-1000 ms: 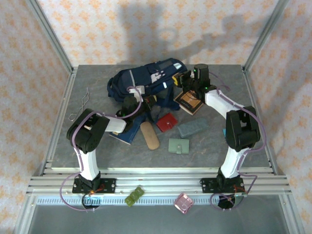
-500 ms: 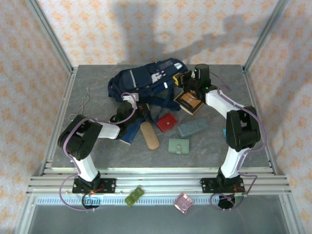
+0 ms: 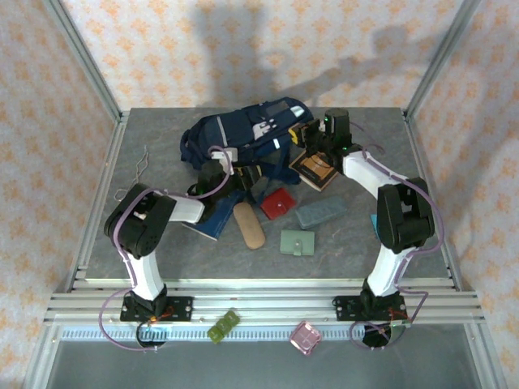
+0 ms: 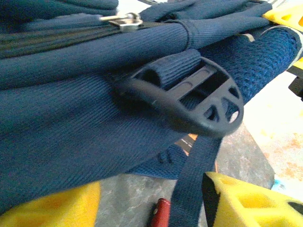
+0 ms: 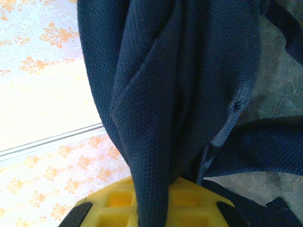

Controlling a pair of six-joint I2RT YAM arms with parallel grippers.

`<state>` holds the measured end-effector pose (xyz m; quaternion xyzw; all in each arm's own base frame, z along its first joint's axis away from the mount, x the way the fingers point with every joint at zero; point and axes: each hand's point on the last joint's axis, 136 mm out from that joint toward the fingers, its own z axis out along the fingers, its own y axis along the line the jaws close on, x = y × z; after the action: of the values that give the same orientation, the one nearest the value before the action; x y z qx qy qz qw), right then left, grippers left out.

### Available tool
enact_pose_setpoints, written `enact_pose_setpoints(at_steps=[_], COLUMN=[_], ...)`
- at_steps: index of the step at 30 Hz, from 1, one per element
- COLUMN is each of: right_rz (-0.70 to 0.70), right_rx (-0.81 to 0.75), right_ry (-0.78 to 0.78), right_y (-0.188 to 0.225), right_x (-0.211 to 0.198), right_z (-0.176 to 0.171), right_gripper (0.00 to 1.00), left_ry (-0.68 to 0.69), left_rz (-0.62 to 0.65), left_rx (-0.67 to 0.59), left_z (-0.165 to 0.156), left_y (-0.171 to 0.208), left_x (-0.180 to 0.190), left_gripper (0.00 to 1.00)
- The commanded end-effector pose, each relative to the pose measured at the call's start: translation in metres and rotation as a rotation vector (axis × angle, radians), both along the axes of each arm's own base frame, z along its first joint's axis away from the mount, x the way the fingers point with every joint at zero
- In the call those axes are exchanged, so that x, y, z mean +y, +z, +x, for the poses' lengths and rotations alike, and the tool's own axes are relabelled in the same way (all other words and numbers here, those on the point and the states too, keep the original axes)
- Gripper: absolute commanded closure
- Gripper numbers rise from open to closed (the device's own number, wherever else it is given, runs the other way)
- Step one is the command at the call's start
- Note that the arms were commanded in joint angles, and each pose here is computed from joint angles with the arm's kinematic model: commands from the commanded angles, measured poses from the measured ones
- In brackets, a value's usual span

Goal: Pack the student bag

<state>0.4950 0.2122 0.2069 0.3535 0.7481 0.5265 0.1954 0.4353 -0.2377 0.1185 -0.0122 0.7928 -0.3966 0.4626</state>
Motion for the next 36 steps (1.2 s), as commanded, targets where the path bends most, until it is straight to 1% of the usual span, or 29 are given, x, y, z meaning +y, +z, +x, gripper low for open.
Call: enact_pose_setpoints(at_steps=[1,3,6,8,9,12,14,15,16,18,19,20,22,23,24,27,28,29,31,33,34,36], right_rz=[0.054,0.057,0.055,0.055,0.054,0.049,0.045,0.044,0.043,0.044,0.044,0.045,0.047,0.046,0.046,0.045,0.044,0.043,0.042,0.043,0.043,0.043], right_rx=[-0.201,-0.207,-0.214,-0.214,-0.214,-0.214,-0.216,-0.212,-0.211,-0.209,-0.210,-0.208,-0.207,-0.206,-0.207,-0.205,-0.204,-0.206,-0.201,-0.202,-0.201,-0.200], right_ry=[-0.028,-0.021,-0.011,-0.007,-0.009,-0.014,-0.018,-0.018,-0.020,-0.018,-0.017,-0.016,-0.014,-0.014,-0.014,-0.014,-0.015,-0.015,-0.013,-0.011,-0.011,-0.011], right_y=[0.074,0.078,0.082,0.083,0.082,0.082,0.082,0.080,0.079,0.078,0.077,0.076,0.075,0.074,0.074,0.072,0.072,0.072,0.070,0.070,0.070,0.069], right_x=[-0.008,-0.006,-0.001,0.001,0.001,-0.001,-0.002,-0.002,-0.004,-0.003,-0.003,-0.003,-0.002,-0.003,-0.003,-0.003,-0.004,-0.004,-0.004,-0.003,-0.003,-0.003], right_z=[0.008,0.007,0.007,0.007,0.008,0.008,0.009,0.009,0.010,0.010,0.010,0.009,0.009,0.008,0.008,0.006,0.006,0.006,0.006,0.005,0.005,0.005], right_gripper=[1.00,1.00,1.00,1.00,1.00,1.00,1.00,1.00,1.00,1.00,1.00,1.00,1.00,1.00,1.00,1.00,1.00,1.00,1.00,1.00,1.00,1.00], left_ry=[-0.056,-0.044,-0.055,-0.072,-0.082,-0.087,-0.075,-0.064,-0.057,-0.040,-0.029,-0.027,-0.021,-0.020,-0.017,-0.026,-0.032,-0.035,-0.041,-0.049,-0.055,-0.059], left_rz=[-0.047,-0.079,-0.089,-0.069,-0.069,-0.068,-0.058,-0.062,-0.058,-0.051,-0.045,-0.021,-0.015,-0.014,-0.011,0.000,0.004,0.011,0.011,0.003,0.000,-0.004], left_rx=[-0.069,-0.063,-0.097,-0.080,-0.076,-0.066,-0.043,-0.058,-0.052,-0.038,-0.029,-0.037,-0.034,-0.034,-0.038,-0.037,-0.035,-0.032,-0.033,-0.040,-0.043,-0.049], left_z=[0.009,0.014,0.021,0.025,0.025,0.022,0.018,0.015,0.013,0.008,0.007,0.005,0.003,0.002,0.001,0.002,0.002,0.001,0.000,-0.001,-0.002,-0.003], left_y=[0.019,0.022,0.035,0.026,0.027,0.027,0.016,0.026,0.024,0.019,0.017,0.014,0.014,0.014,0.015,0.017,0.018,0.017,0.018,0.022,0.023,0.026], left_x=[-0.015,-0.014,-0.017,-0.020,-0.022,-0.020,-0.015,-0.010,-0.006,0.002,0.005,0.009,0.013,0.015,0.016,0.016,0.015,0.015,0.015,0.015,0.014,0.014], left_gripper=[0.39,0.38,0.37,0.37,0.43,0.65,0.77,0.78,0.80,0.90,0.91,0.90,0.90,0.93,1.00,1.00,0.91,0.85,0.79,0.69,0.68,0.69])
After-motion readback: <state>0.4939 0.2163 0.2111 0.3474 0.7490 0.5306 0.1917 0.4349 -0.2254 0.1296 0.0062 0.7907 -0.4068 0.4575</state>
